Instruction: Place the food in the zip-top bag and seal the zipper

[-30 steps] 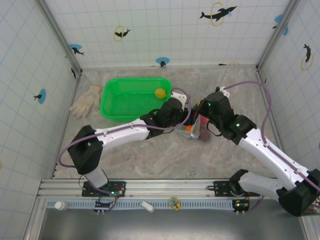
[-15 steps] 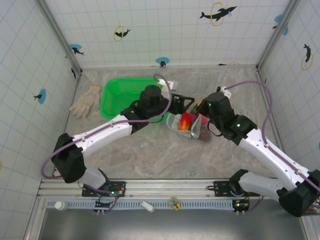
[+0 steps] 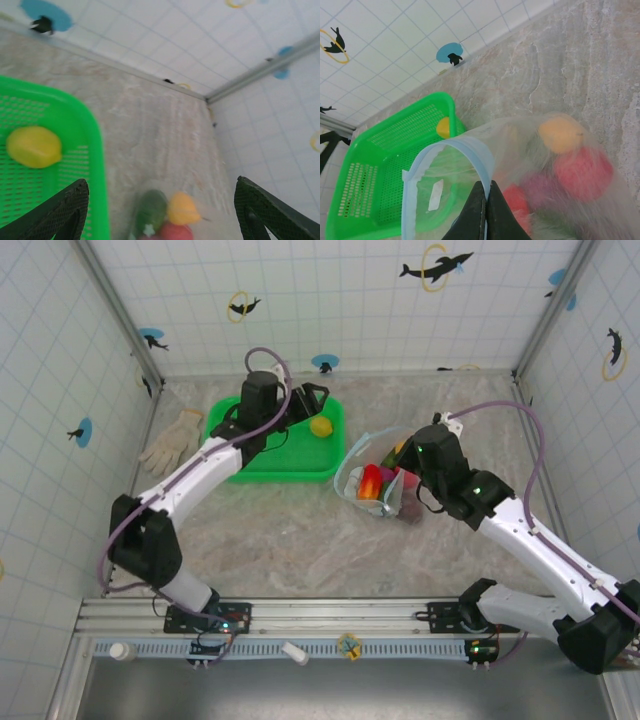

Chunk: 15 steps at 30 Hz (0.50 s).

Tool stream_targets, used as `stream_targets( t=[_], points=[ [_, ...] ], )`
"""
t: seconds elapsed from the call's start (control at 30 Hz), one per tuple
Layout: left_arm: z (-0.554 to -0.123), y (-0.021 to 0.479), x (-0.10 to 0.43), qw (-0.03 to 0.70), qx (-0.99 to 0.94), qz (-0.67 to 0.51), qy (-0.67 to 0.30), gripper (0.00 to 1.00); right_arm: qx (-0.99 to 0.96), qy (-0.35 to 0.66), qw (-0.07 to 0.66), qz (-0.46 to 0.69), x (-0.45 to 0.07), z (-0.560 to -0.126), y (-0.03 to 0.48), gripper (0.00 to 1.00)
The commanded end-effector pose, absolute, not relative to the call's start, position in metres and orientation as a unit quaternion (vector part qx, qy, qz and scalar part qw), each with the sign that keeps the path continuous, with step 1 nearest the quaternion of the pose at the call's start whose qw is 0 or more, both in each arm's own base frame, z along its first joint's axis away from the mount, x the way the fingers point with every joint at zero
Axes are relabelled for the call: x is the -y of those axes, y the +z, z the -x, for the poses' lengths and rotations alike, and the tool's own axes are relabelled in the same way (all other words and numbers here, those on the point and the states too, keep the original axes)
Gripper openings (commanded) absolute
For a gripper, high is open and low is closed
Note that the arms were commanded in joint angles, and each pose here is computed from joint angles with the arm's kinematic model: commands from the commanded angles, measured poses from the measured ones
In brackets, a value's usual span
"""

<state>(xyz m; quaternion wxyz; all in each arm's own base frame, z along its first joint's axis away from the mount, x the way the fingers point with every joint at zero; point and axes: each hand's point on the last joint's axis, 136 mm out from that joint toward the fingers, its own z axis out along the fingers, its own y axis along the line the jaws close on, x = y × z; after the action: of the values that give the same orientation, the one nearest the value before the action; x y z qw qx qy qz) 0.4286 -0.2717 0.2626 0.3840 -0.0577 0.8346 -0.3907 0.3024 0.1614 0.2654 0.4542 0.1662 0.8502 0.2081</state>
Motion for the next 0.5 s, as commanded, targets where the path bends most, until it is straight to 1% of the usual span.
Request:
stream_targets(
  t=[0.0,0.1,0.2,0.27,0.33,0.47],
  points=[
    [-0.444,0.213,0.252,0.322,-0.867,0.149,-0.349,0.79,-0.842,0.199,0.473,-0.164,-0.151,-0.301,0.271,0.00],
    [-0.460,0.181,0.263,0.273,-0.883,0.171,-0.342,0.79,-0.843,0.193,0.475,-0.165,-0.149,-0.300,0.270,0.00],
    [-0.473,0.142,0.271,0.217,-0.906,0.194,-0.308,0.76,-0.844,0.191,0.475,-0.162,-0.148,-0.300,0.269,0.00],
    [-0.477,0.122,0.273,0.195,-0.911,0.209,-0.295,0.76,-0.844,0.189,0.475,-0.160,-0.148,-0.300,0.269,0.00],
    [-0.480,0.109,0.272,0.190,-0.911,0.226,-0.289,0.76,-0.845,0.188,0.475,-0.159,-0.148,-0.300,0.268,0.00],
    [-0.490,0.099,0.275,0.193,-0.902,0.247,-0.298,0.77,-0.845,0.186,0.476,-0.157,-0.147,-0.300,0.265,0.00]
  ],
)
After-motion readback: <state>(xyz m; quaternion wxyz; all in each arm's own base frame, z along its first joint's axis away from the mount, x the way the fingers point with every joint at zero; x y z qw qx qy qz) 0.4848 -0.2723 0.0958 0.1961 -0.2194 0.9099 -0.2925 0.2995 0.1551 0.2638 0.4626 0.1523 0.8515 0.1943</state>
